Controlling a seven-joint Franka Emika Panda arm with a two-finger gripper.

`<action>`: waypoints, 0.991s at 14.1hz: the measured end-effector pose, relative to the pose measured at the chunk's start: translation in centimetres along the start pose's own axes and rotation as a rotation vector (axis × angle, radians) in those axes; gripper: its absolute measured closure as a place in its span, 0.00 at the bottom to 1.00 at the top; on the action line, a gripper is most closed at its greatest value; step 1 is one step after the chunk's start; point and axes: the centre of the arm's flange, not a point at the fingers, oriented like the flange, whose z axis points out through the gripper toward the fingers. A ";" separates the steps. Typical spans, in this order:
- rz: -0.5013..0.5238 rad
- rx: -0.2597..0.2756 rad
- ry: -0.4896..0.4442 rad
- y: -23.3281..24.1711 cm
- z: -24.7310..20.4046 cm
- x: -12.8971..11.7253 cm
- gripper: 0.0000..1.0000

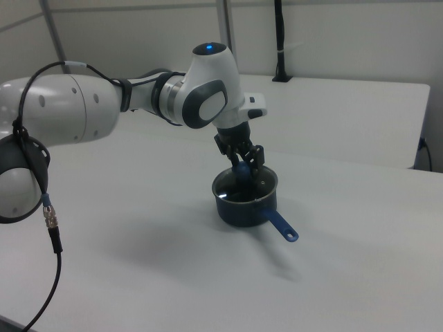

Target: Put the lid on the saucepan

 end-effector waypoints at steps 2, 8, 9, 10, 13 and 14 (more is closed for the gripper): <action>-0.004 -0.002 0.003 0.2 -0.1 0.1 0.08; -0.002 0.016 -0.070 0.2 -6.3 -1.1 0.00; -0.001 0.021 -0.067 0.4 -9.4 -1.7 0.00; -0.003 0.028 -0.075 0.6 -12.1 -2.6 0.00; -0.046 0.010 -0.131 0.0 -15.4 -6.3 0.00; -0.065 0.011 -0.145 -0.9 -15.2 -7.2 0.00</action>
